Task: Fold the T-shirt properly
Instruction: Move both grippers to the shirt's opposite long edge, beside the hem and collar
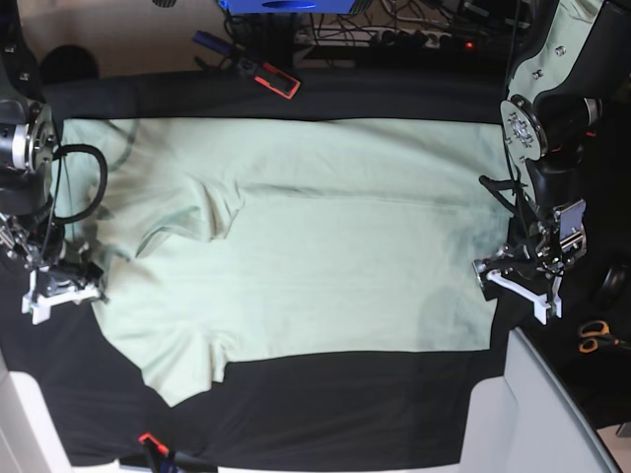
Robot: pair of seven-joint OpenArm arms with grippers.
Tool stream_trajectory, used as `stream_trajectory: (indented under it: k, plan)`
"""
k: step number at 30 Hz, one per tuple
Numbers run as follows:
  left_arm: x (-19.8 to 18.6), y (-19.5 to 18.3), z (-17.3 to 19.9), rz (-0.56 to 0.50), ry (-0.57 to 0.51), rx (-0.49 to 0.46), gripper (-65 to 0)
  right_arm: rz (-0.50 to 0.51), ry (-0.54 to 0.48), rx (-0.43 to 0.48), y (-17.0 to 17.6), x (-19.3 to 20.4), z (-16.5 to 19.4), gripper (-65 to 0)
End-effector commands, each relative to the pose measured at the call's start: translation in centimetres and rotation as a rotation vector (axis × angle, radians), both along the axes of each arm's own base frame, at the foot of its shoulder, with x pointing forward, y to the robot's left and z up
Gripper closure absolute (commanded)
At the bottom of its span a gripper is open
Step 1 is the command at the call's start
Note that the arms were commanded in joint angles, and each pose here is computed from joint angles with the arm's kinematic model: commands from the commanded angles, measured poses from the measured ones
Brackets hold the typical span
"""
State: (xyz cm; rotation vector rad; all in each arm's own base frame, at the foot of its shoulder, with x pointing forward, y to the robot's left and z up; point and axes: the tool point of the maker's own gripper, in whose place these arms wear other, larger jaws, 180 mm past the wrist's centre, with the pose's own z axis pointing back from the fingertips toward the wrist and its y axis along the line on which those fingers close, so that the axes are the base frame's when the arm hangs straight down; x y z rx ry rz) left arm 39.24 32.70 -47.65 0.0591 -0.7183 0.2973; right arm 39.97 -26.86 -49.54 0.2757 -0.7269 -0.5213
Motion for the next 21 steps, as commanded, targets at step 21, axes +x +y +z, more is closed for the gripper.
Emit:
stream_trajectory:
  k: [21]
  plan:
    - [4.2, -2.1, 2.9, -0.017, -0.097, -0.028, -63.0, 0.01, -0.02, -0.01, -0.5, 0.9, 1.0, 0.0]
